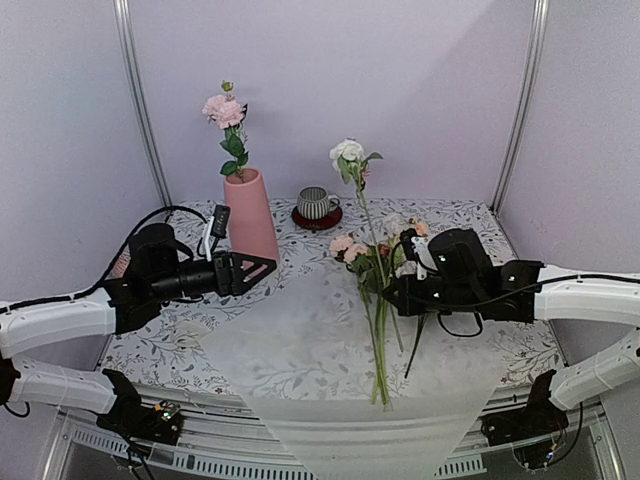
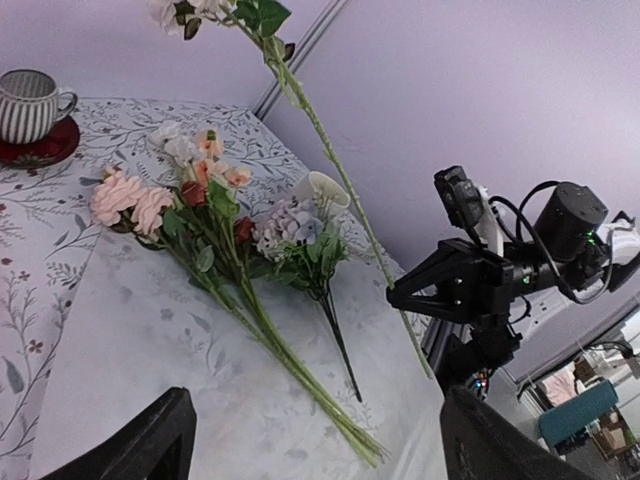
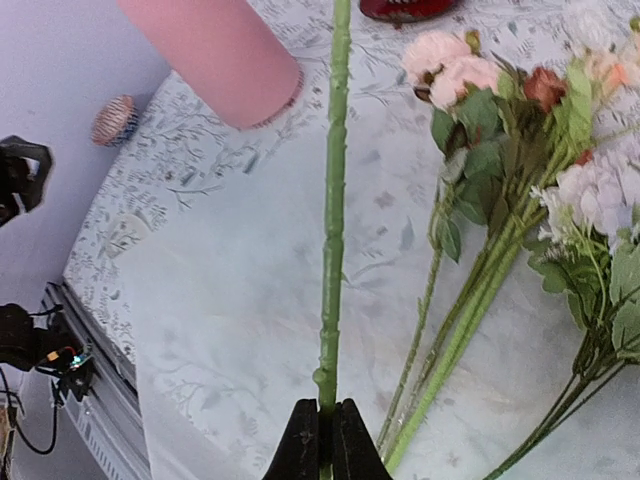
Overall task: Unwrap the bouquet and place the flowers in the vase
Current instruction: Pick up the fake flower from the flattened wrapping paper, then pass from the right arm to the left
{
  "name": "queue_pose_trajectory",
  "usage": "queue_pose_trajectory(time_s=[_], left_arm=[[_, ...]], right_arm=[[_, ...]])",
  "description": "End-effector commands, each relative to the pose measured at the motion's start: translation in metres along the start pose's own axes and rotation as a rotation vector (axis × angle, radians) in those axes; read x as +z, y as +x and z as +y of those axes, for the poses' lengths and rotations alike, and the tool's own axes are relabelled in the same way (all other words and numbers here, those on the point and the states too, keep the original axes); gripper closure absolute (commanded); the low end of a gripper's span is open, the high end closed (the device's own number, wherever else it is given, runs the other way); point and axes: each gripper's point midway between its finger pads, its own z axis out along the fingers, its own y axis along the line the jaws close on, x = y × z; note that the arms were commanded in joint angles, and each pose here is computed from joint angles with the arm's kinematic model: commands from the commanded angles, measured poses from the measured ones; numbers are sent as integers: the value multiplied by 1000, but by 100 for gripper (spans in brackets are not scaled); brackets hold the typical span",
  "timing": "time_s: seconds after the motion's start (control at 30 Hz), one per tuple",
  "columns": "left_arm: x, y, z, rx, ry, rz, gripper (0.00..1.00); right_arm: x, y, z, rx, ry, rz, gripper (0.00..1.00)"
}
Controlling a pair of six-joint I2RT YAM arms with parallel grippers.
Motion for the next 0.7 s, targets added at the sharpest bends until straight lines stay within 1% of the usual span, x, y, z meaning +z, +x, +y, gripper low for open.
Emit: queue_pose_trajectory(time_s=[0.0,0.17,0.23,0.3,0.4,0.5,0.6,0.67], left_arm=[[17,-24,-38,19,109,-98,13],[41,-32,-64,53,173,-92,11],[50,-40,-74,71,195,-96,9],[54,-46,-82,82,210,-108,3],[55,-56,-93,90,247,-140,2],[53,-63,-103,83,303,-170,6],[49,-69,-114,85,358,-194,14],[47,-73,-118,88,376,-213,23]], right_arm=[[-34,-32,42,-59,-238,-198,97],[-61,-34,73,-178,-381,-264,97],[-68,-31,83,-233,-427,-272,97],[-74,-30,92,-267,-468,-282,98],[-78,-28,103,-305,-519,-284,97],[-81,-26,116,-337,-587,-280,98],[-79,-24,129,-364,-621,-266,98],[-78,-22,136,-379,-639,-263,98]])
